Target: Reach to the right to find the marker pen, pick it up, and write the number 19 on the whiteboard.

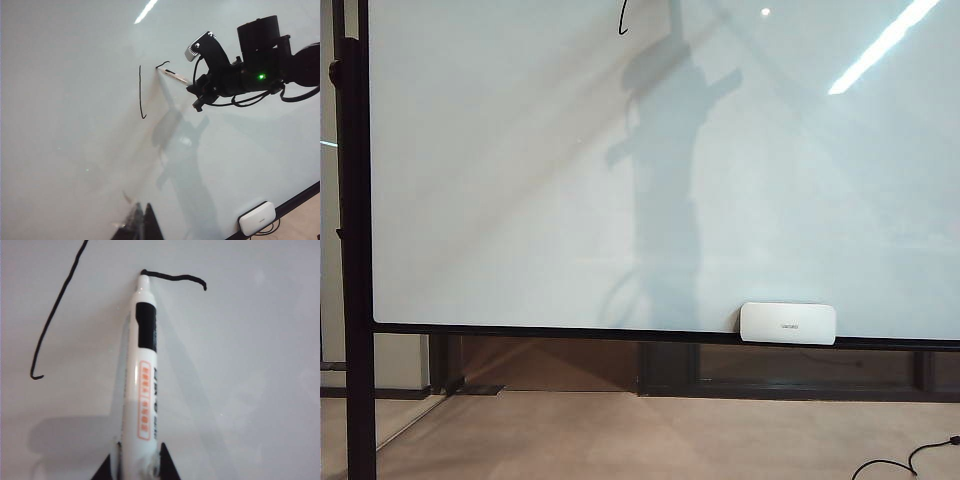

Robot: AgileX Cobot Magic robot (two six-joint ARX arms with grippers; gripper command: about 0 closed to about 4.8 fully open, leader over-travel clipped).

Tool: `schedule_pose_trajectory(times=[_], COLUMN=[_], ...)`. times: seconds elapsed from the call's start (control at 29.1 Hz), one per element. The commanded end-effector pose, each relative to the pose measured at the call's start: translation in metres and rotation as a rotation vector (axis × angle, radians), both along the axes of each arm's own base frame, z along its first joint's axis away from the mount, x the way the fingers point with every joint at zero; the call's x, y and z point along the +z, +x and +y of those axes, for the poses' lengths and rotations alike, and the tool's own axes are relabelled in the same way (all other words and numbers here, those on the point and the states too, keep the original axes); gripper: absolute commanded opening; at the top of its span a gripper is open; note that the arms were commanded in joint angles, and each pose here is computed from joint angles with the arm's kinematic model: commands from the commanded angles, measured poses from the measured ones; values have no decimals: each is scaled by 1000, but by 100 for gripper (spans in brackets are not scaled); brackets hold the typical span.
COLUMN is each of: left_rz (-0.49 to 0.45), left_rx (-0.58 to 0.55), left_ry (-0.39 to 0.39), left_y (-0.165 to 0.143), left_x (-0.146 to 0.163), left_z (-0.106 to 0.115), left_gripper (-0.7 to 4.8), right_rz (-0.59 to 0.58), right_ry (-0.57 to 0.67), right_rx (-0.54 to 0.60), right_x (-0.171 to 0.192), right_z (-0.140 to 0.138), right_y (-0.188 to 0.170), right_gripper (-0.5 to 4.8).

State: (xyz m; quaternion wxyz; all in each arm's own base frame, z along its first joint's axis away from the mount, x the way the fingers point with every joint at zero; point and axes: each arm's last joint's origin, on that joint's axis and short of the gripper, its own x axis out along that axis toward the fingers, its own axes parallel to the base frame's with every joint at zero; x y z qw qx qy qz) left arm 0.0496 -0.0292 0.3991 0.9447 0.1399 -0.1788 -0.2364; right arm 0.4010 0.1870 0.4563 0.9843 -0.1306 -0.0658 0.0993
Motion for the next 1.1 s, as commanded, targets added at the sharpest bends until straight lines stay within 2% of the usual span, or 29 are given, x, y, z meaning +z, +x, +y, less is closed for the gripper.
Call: schedule_pose_trajectory(times=[0.03,0.34,0.93,1.1], left_rz=[-12,-12,-11,-11], left_rx=[-1,-1,-1,-2], left_ry=[-6,-7,-8,-10], left_y=[-1,-1,-1,-1], left_x=[1,1,1,1], left_z=[0,0,0,0], left_gripper=[-5,-5,-5,-5], right_rz=[-6,12,224,224], right_ry=[6,-1,-35,-35], right_rx=[7,5,-3,-21], right_x=[2,0,-21,-21], right_z=[-3,-9,-10,-12], right_y=[1,4,4,5], right_gripper=[-2,-2,-3,-3])
